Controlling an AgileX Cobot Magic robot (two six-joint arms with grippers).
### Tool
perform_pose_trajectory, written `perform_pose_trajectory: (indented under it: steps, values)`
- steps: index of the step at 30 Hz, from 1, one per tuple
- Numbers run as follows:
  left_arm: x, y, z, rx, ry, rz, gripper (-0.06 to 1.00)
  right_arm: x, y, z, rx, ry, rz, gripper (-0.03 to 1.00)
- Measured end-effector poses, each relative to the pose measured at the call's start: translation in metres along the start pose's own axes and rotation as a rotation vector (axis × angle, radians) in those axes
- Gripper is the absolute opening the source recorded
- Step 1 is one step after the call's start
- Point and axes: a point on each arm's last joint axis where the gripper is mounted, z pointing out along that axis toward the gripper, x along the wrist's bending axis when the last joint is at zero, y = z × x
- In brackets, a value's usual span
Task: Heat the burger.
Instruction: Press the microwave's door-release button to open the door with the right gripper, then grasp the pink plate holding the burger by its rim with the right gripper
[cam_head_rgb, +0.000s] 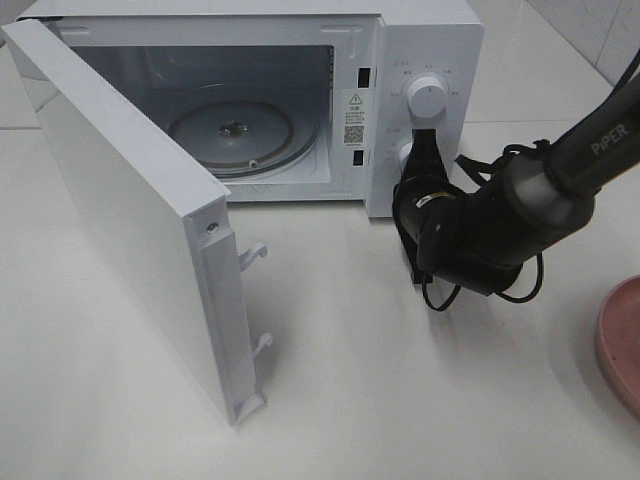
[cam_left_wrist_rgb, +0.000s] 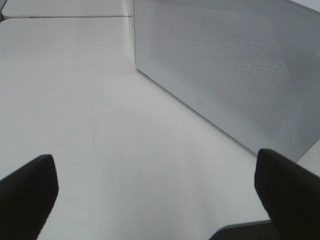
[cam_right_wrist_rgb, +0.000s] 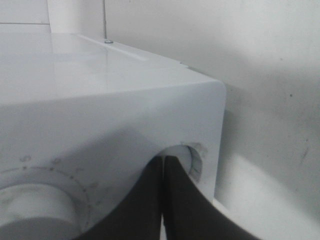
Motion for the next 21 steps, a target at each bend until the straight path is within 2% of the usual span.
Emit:
perform_pose_trajectory:
  steps: [9,14,20,21]
  values:
    - [0.0,0.0,0.0,0.0,0.0,0.0,0.99,0.008,0.005,-0.019,0.046,-0.035,-0.064,0.02]
    - [0.0,0.0,0.0,0.0,0.0,0.0,0.99,0.006,0.009,-0.033,0.08,-0.1,-0.116,0.02]
    - [0.0,0.0,0.0,0.0,0.0,0.0,0.99,0.01,0.012,-0.052,0.153,-0.165,-0.264,0.02]
    - [0.0,0.0,0.0,0.0,0.0,0.0,0.99,0.011,0.011,-0.058,0.193,-0.192,-0.337,0.02]
